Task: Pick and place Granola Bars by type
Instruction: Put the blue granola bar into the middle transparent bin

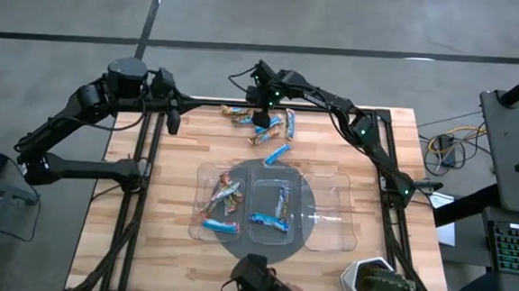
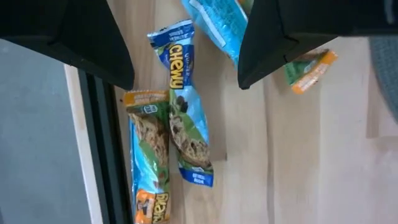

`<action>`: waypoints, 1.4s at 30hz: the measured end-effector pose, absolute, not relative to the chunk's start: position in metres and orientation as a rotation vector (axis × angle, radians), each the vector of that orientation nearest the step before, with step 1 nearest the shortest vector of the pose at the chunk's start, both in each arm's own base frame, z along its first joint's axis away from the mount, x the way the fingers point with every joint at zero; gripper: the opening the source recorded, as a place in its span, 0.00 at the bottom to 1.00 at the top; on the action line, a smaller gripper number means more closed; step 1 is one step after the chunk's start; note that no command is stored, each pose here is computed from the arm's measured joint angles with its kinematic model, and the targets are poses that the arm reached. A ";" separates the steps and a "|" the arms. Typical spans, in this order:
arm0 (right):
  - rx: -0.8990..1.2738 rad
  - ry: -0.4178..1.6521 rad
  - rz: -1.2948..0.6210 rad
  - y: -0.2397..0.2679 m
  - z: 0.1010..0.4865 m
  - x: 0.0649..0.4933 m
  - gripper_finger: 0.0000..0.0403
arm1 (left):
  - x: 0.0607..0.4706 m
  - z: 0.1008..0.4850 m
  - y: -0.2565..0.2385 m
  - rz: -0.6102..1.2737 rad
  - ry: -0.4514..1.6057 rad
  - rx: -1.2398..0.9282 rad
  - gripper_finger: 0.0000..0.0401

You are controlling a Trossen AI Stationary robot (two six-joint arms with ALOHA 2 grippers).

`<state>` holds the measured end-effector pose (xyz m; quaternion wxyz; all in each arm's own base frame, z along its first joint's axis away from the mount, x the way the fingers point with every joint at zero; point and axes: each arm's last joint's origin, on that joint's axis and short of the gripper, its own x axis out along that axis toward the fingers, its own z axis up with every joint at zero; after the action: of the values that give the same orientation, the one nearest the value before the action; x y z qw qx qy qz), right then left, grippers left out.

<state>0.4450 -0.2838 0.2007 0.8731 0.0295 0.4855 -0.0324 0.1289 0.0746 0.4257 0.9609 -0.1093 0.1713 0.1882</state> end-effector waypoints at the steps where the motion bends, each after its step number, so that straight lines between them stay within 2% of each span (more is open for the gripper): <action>1: 0.059 1.012 -0.068 -0.284 0.200 0.445 0.68 | 0.129 0.425 0.075 0.382 0.348 -0.222 0.00; 8: 0.066 1.009 -0.077 -0.287 0.197 0.445 0.65 | 0.129 0.425 0.075 0.390 0.349 -0.218 0.00; 16: 0.106 1.043 -0.090 -0.290 0.174 0.448 0.63 | 0.129 0.425 0.075 0.390 0.350 -0.221 0.00; 42: 0.131 1.140 -0.099 -0.298 0.167 0.433 0.59 | 0.137 0.421 0.080 0.393 0.374 -0.240 0.00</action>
<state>0.4334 -0.2980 0.1674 0.8388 0.0622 0.5389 -0.0466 0.1365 0.0800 0.4213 0.9563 -0.1184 0.1842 0.1936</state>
